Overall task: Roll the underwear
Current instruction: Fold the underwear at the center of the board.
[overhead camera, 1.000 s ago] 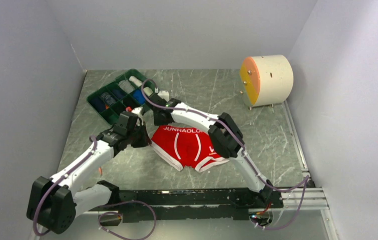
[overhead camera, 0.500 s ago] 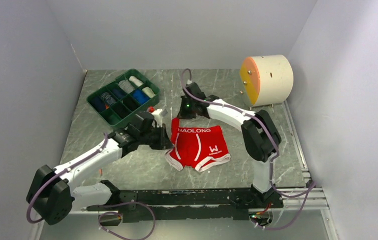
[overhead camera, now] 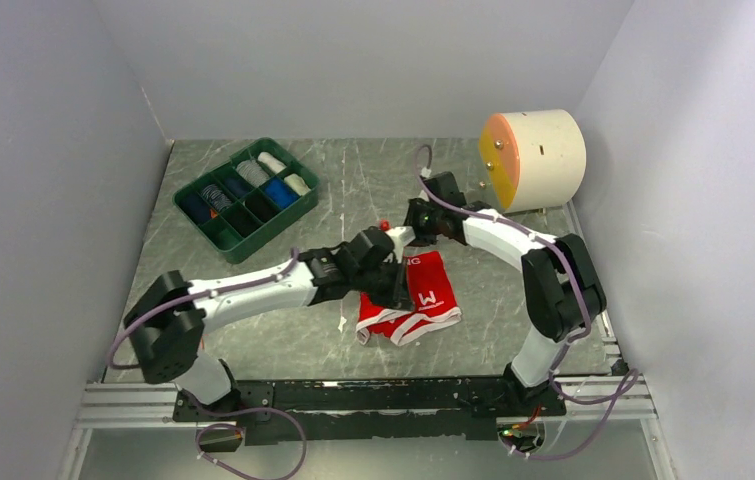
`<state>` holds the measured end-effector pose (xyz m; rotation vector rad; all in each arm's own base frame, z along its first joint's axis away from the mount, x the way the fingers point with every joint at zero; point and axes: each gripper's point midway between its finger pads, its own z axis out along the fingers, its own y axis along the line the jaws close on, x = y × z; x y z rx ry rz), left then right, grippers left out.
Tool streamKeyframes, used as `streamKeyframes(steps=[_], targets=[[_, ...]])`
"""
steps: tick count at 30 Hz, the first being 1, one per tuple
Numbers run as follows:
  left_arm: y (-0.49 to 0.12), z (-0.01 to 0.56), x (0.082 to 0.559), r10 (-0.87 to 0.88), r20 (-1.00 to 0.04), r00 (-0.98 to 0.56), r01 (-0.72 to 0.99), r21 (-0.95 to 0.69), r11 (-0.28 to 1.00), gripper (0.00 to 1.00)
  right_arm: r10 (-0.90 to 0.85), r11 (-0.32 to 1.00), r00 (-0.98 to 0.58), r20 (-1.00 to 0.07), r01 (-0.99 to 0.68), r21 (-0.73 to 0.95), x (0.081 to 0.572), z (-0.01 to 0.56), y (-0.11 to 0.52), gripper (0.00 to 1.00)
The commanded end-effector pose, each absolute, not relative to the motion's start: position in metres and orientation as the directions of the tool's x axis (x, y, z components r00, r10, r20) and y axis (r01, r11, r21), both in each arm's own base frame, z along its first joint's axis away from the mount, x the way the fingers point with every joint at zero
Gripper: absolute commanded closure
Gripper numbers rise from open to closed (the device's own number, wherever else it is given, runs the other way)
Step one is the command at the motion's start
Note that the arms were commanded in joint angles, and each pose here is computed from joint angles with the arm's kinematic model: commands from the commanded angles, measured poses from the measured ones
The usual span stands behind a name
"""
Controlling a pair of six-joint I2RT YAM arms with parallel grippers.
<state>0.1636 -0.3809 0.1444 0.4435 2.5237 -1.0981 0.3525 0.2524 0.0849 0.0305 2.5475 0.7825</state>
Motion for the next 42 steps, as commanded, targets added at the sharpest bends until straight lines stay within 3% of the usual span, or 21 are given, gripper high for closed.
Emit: streamKeyframes(steps=[1, 13, 20, 37, 42], targets=[[-0.423, 0.165, 0.155, 0.164, -0.456, -0.875, 0.457, -0.664, 0.592, 0.95, 0.17, 0.838, -0.837, -0.521, -0.155, 0.523, 0.37, 0.099, 0.225, 1.0], [-0.478, 0.127, 0.146, 0.237, -0.414, -0.879, 0.469, -0.659, 0.588, 0.95, 0.197, 0.877, -0.86, -0.47, -0.059, 0.477, 0.371, 0.061, 0.164, 1.0], [-0.513, 0.144, 0.147, 0.237, -0.397, -0.887, 0.461, -0.724, 0.512, 0.95, 0.183, 0.9, -0.87, -0.458, -0.038, 0.433, 0.378, 0.05, 0.15, 1.0], [-0.499, 0.085, 0.162, 0.241, -0.347, -0.906, 0.413, -0.607, 0.679, 0.95, 0.177, 0.908, -0.867, -0.466, -0.038, 0.417, 0.387, 0.04, 0.147, 1.0], [-0.501, 0.079, 0.159, 0.23, -0.343, -0.911, 0.405, -0.635, 0.658, 0.95, 0.18, 0.896, -0.86, -0.478, -0.057, 0.44, 0.391, 0.044, 0.153, 1.0]])
